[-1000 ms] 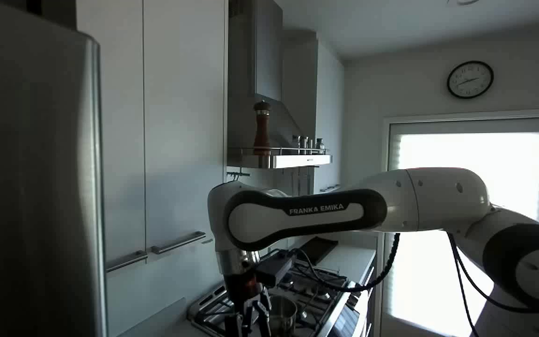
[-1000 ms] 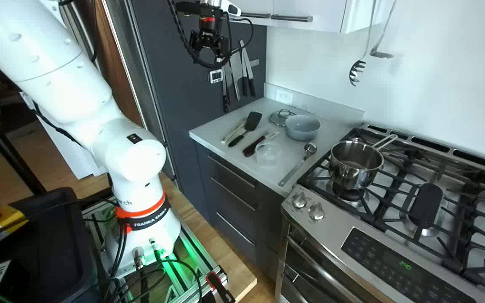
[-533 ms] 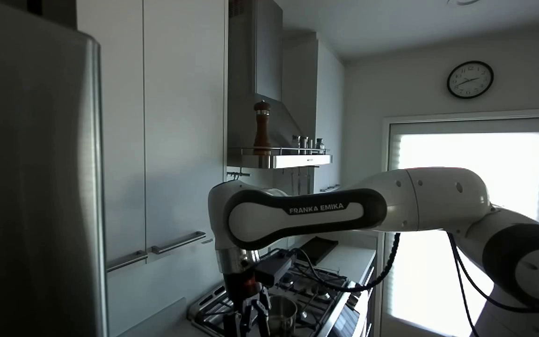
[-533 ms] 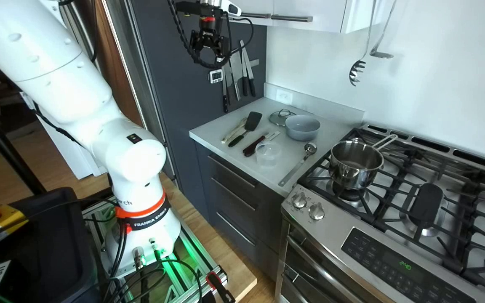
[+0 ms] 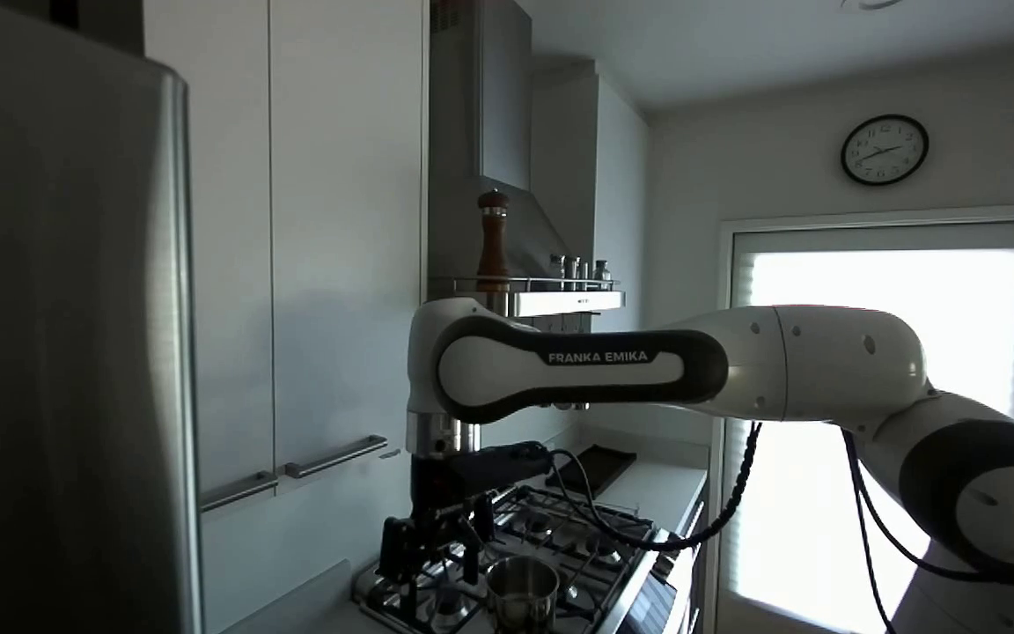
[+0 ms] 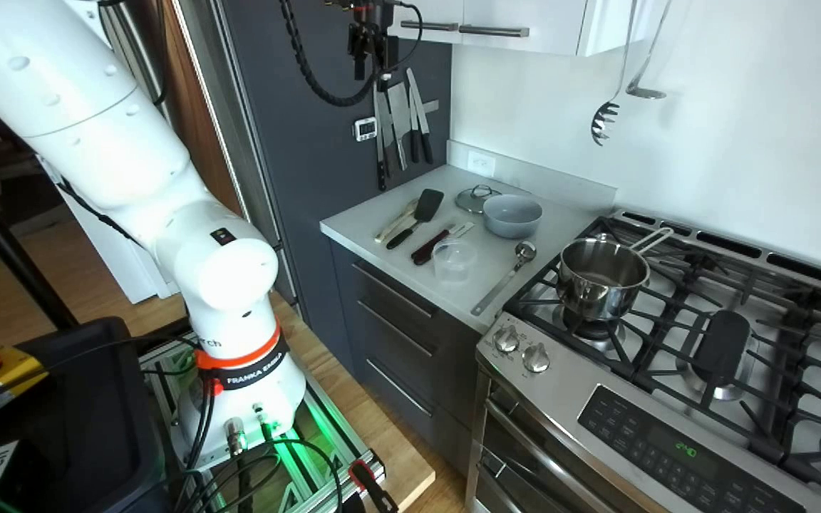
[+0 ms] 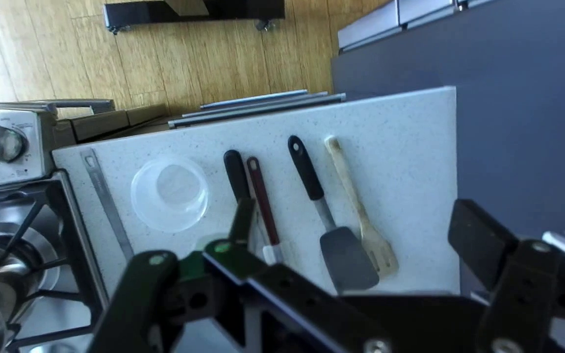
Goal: Open the top right cabinet door, then put the cup in the cabinet
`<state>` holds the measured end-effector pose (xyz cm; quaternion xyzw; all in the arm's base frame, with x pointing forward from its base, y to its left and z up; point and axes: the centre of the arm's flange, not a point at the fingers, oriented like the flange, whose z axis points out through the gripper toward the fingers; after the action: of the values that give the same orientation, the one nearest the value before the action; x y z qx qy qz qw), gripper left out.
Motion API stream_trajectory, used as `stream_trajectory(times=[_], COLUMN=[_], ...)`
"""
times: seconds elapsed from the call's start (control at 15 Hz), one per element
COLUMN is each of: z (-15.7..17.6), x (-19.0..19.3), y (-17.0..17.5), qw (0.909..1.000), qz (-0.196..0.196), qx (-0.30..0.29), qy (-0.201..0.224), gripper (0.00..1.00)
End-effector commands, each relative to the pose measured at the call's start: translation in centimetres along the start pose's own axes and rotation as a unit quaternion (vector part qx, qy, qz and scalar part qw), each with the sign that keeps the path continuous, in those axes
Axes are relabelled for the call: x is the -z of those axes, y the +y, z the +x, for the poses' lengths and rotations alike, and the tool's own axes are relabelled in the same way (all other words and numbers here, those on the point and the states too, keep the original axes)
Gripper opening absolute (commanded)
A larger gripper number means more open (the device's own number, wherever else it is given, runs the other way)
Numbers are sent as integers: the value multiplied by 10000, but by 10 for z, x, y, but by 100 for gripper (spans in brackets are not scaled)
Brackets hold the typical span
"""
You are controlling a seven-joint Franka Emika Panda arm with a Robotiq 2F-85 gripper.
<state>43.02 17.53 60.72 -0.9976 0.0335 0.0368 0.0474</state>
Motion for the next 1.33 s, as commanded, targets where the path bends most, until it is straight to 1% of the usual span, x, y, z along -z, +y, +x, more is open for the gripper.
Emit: stream_trajectory(times=[0.0,0.2,0.27,0.33,0.67,0.73,0.8,0.87,1.0,1.13,1.27], z=[8,18,12,13,14,16,24,30,46,61,75], x=[35,59,50,55,53,53,56,59,63,64,63], y=[1,-5,2,1,1,3,6,8,11,13,14], qw=[9949,9827,9901,9890,9893,9856,9754,9702,9541,9345,9124], qz=[228,478,402,440,430,534,854,949,1182,1376,1593], qx=[-855,-1466,-1082,-1120,-1110,-1320,-1644,-1805,-2177,-2602,-3039], qy=[485,1022,794,861,839,917,1191,1308,1684,2001,2229], gripper=[100,100,100,100,100,100,100,100,100,100,100])
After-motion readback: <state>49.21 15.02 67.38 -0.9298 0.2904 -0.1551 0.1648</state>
